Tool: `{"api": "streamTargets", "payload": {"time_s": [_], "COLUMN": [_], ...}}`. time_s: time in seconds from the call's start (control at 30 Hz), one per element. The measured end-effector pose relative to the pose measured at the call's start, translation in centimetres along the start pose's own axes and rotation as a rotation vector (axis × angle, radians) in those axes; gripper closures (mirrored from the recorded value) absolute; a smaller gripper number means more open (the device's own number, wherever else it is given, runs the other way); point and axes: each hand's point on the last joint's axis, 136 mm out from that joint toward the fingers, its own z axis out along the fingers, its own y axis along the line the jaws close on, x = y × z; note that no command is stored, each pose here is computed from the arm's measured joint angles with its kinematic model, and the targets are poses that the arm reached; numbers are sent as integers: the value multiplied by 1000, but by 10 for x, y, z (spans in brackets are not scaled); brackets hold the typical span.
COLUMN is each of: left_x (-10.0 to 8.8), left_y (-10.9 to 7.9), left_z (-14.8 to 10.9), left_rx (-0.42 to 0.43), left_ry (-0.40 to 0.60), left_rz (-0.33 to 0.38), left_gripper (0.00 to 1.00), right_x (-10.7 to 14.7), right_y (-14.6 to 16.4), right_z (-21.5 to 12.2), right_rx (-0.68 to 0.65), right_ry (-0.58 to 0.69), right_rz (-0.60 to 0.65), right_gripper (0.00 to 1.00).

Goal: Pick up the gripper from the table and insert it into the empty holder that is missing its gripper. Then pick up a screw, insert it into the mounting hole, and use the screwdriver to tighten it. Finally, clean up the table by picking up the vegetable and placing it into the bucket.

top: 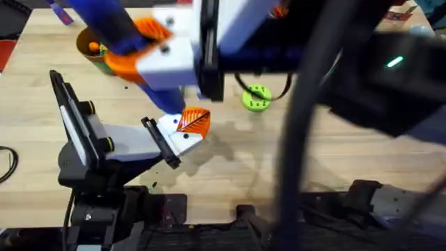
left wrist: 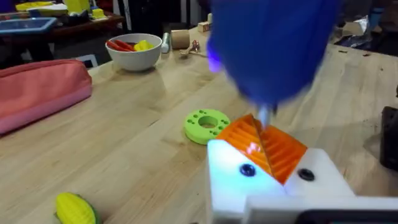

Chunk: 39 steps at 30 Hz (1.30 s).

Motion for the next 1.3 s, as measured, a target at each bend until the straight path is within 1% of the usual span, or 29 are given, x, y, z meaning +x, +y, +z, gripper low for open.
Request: {"api": "streamTargets", "payload": {"time_s": [0.13, 0.17, 0.23, 0.43, 0.53, 0.63, 0.73, 0.9, 0.97, 1.0, 1.1, 1.2, 1.3], "left_x": [0, 0, 0, 0, 0, 0, 0, 0, 0, 0, 0, 0, 0], "left_y": [0, 0, 0, 0, 0, 0, 0, 1, 1, 1, 1, 1, 1], "left_z": [0, 0, 0, 0, 0, 0, 0, 0, 0, 0, 0, 0, 0], "left_rx": [0, 0, 0, 0, 0, 0, 0, -3, -3, -3, -4, -3, -4], "left_ry": [0, 0, 0, 0, 0, 0, 0, 0, 0, 0, 0, 0, 0], "left_rz": [0, 0, 0, 0, 0, -1, -1, 0, 0, 0, 0, 0, 0], "left_gripper": [995, 995, 995, 995, 995, 995, 995, 995, 995, 995, 995, 995, 995], "right_x": [-45, -54, -62, -59, -48, -26, -12, -9, 0, 8, 43, 74, 99], "right_y": [-1, 0, 2, 2, 1, -5, -18, -49, -62, -67, -80, -94, -110], "right_z": [-6, -9, -13, -13, -13, -17, -31, -69, -88, -97, -130, -163, -192], "right_rx": [10, 13, 15, 15, 22, 64, 155, 341, 412, 436, 482, 506, 512], "right_ry": [-71, -89, -106, -92, -36, 98, 250, 420, 500, 551, 750, 942, 1101], "right_rz": [-86, -100, -112, -103, -73, -23, -4, -49, -81, -92, -126, -161, -174], "right_gripper": [980, 980, 980, 980, 980, 980, 980, 980, 980, 980, 980, 980, 980]}}
